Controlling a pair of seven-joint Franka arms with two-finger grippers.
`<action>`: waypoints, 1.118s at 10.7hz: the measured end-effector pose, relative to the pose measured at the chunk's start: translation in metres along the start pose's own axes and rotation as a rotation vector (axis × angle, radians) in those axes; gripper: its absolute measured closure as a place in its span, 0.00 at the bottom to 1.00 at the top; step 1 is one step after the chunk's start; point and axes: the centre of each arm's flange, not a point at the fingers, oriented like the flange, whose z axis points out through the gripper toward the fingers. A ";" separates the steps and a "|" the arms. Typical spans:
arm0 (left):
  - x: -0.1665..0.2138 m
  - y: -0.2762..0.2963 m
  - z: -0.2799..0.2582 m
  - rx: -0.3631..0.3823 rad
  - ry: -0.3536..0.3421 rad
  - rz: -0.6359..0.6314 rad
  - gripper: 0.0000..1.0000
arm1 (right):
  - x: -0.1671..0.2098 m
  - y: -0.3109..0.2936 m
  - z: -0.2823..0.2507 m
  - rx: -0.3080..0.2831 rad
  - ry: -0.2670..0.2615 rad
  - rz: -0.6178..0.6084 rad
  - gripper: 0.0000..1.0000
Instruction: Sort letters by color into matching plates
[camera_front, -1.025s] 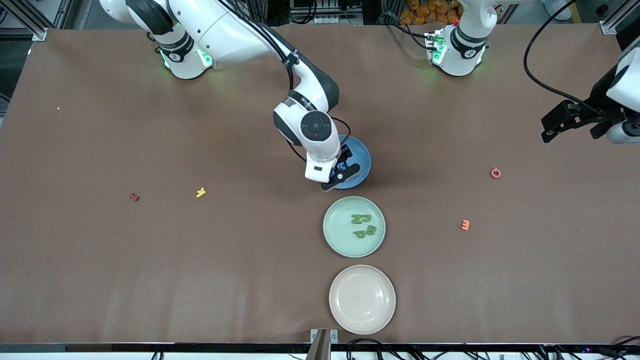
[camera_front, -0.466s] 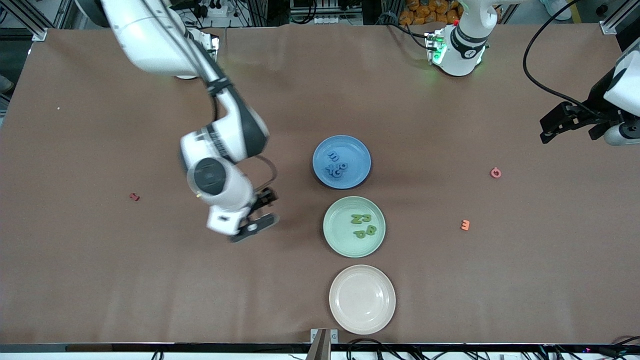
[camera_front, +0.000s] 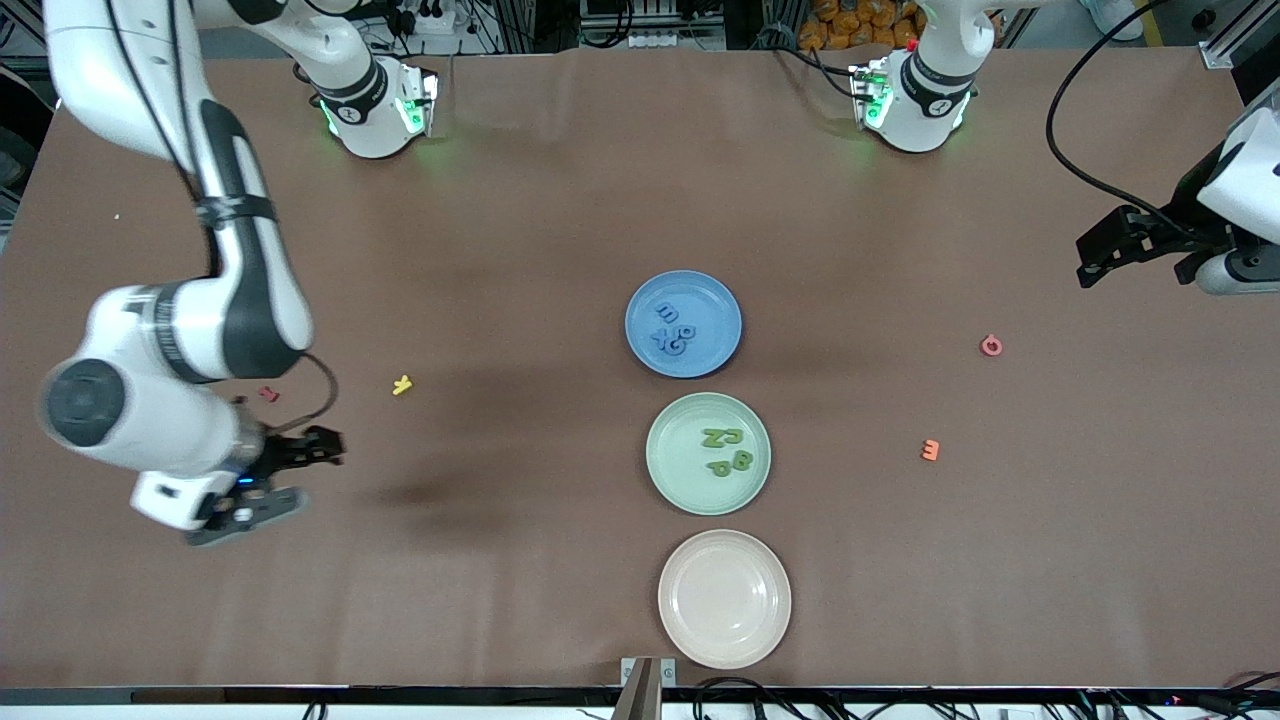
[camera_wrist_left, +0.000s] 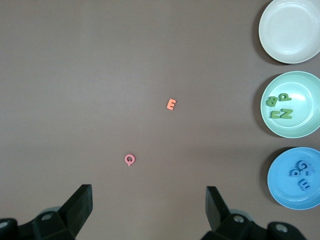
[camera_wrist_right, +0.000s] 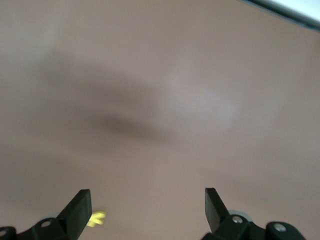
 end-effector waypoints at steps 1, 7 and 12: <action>0.000 0.000 0.001 0.000 -0.001 0.012 0.00 | -0.012 0.032 -0.013 -0.024 0.004 0.017 0.00; 0.001 0.000 0.005 0.000 -0.010 0.018 0.00 | -0.106 0.092 -0.150 -0.028 -0.081 0.186 0.00; 0.002 0.000 0.008 0.000 -0.015 0.018 0.00 | -0.196 0.030 -0.284 0.018 -0.105 0.420 0.00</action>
